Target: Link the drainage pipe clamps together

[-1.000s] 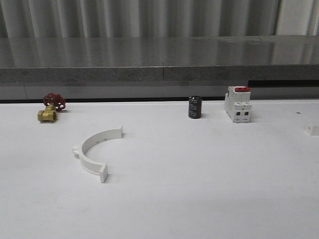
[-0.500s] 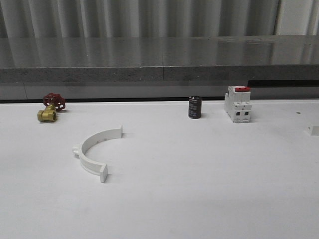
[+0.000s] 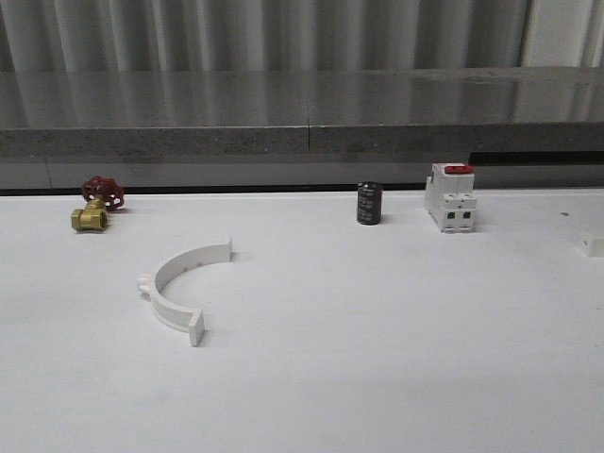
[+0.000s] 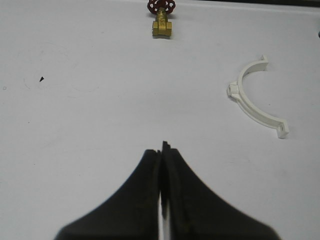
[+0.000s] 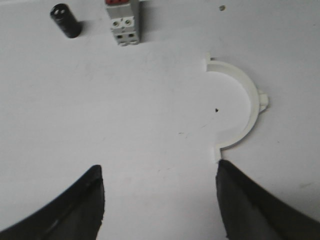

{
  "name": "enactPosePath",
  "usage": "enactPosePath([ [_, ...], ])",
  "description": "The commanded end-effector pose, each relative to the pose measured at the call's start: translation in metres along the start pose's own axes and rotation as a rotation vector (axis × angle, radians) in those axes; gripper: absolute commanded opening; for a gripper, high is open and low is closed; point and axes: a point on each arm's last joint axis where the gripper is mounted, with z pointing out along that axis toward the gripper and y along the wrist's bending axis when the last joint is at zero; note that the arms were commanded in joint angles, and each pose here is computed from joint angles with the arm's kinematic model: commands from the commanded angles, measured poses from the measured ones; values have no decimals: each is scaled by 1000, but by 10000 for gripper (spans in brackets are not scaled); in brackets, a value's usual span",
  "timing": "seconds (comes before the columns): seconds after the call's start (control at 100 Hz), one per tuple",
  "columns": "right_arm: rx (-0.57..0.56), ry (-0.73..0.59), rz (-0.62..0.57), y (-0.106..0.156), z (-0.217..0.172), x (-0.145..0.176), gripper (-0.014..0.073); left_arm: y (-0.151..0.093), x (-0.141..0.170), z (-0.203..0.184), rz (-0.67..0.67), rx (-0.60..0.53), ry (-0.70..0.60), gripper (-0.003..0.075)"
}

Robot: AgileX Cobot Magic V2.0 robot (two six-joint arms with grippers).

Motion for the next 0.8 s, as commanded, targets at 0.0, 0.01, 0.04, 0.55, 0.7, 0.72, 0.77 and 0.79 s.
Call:
enactPosePath([
  [0.0,37,-53,13,-9,7,-27,489,-1,-13,-4,-3,7,-88,-20],
  [0.01,45,-56,19,-11,8,-30,489,-1,-13,-4,-3,7,-88,-20],
  [0.04,63,-37,26,-16,16,-35,489,-1,-13,-4,-3,7,-88,-20],
  [0.55,138,300,-136,-78,151,-64,489,-1,-13,-4,-3,7,-88,-20],
  [0.7,140,325,-152,-87,172,-58,489,-1,-13,-4,-3,7,-88,-20],
  [0.72,140,328,-152,-88,175,-57,489,-1,-13,-4,-3,7,-88,-20],
  [0.77,143,327,-149,-90,179,-56,489,-1,-13,-4,-3,7,-88,-20],
  [0.79,144,328,-148,-91,180,-55,489,-1,-13,-4,-3,7,-88,-20],
])
